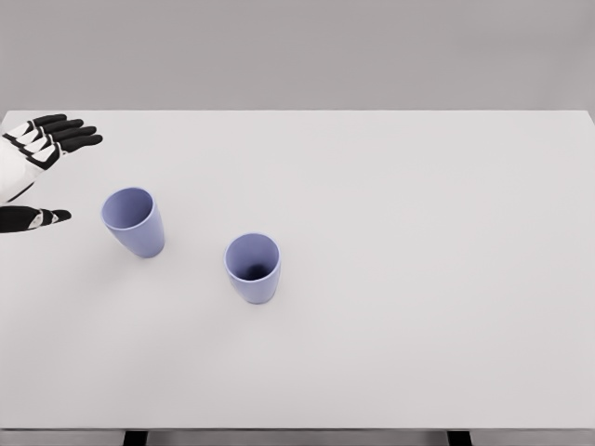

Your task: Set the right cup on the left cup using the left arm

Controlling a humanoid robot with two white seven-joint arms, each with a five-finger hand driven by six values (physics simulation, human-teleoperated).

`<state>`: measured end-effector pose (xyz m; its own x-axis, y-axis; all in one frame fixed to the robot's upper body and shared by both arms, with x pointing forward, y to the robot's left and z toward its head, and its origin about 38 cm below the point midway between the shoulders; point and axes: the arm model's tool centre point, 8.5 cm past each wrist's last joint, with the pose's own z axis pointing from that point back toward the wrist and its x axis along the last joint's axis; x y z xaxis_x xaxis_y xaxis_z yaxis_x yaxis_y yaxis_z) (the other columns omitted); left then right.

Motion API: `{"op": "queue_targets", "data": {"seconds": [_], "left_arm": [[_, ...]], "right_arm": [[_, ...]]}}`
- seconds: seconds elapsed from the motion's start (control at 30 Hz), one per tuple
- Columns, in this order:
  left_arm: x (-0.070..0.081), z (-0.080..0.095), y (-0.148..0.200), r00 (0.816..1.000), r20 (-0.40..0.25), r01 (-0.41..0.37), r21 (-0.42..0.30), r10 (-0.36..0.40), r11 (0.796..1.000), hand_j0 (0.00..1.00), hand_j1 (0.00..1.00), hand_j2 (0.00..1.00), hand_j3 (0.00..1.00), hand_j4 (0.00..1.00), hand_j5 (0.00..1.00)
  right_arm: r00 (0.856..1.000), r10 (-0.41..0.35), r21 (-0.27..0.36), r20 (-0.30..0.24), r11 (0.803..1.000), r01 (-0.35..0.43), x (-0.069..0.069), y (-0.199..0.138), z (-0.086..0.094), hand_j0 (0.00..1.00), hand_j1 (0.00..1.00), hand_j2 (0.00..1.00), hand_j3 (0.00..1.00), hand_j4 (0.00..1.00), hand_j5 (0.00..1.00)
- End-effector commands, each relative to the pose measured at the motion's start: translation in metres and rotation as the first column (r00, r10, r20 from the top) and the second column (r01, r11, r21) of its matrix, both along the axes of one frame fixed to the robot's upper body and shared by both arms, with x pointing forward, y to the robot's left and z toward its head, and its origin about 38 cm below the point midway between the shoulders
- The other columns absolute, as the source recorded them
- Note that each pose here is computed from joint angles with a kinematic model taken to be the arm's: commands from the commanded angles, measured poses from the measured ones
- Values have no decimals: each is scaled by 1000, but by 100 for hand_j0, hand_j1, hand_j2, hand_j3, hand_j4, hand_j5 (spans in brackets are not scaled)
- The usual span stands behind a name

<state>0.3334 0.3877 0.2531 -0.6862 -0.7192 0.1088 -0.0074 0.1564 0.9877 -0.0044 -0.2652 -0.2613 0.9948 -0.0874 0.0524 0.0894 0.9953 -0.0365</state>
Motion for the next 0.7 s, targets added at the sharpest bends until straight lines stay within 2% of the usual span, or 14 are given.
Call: {"op": "queue_targets", "data": {"seconds": [0.0, 0.33, 0.4, 0.47, 0.5, 0.57, 0.6, 0.67], "left_arm": [[0, 1, 0, 1000, 0, 1, -4, -1, 1000, 100, 100, 100, 100, 100, 100], [1, 3, 2, 1000, 9, -2, 50, 2, 999, 100, 100, 100, 100, 100, 100], [3, 9, 3, 1000, 21, -2, 59, 1, 998, 100, 100, 100, 100, 100, 100], [3, 15, 8, 1000, 17, 0, 98, -2, 995, 100, 100, 100, 100, 100, 100], [3, 14, 6, 1000, -7, 20, 133, -19, 991, 100, 100, 100, 100, 100, 100], [17, 25, -16, 993, -37, 121, 231, -116, 965, 100, 100, 100, 100, 100, 100], [22, 25, -26, 984, -76, 174, 291, -159, 941, 100, 100, 100, 100, 100, 100], [27, 44, -29, 978, -99, 210, 375, -186, 903, 100, 100, 100, 100, 100, 100]], "right_arm": [[1000, 1, 1, -4, 1000, -1, -2, 0, 0, 100, 100, 100, 100, 100, 100], [1000, 5, 1, -9, 1000, -5, -4, 0, 0, 100, 100, 100, 100, 100, 100], [1000, 3, 1, -9, 1000, -3, -4, 0, 0, 100, 100, 100, 100, 100, 100], [1000, 5, 1, -9, 1000, -5, -4, 0, 0, 100, 100, 100, 100, 100, 100], [1000, 3, 1, -9, 1000, -3, -4, 0, 0, 100, 100, 100, 100, 100, 100], [1000, 5, 1, -11, 1000, -5, -5, 0, 0, 100, 100, 100, 100, 100, 100], [1000, 3, 1, -9, 1000, -3, -4, 0, 0, 100, 100, 100, 100, 100, 100], [1000, 3, 1, -9, 1000, -3, -4, 0, 0, 100, 100, 100, 100, 100, 100]]}}
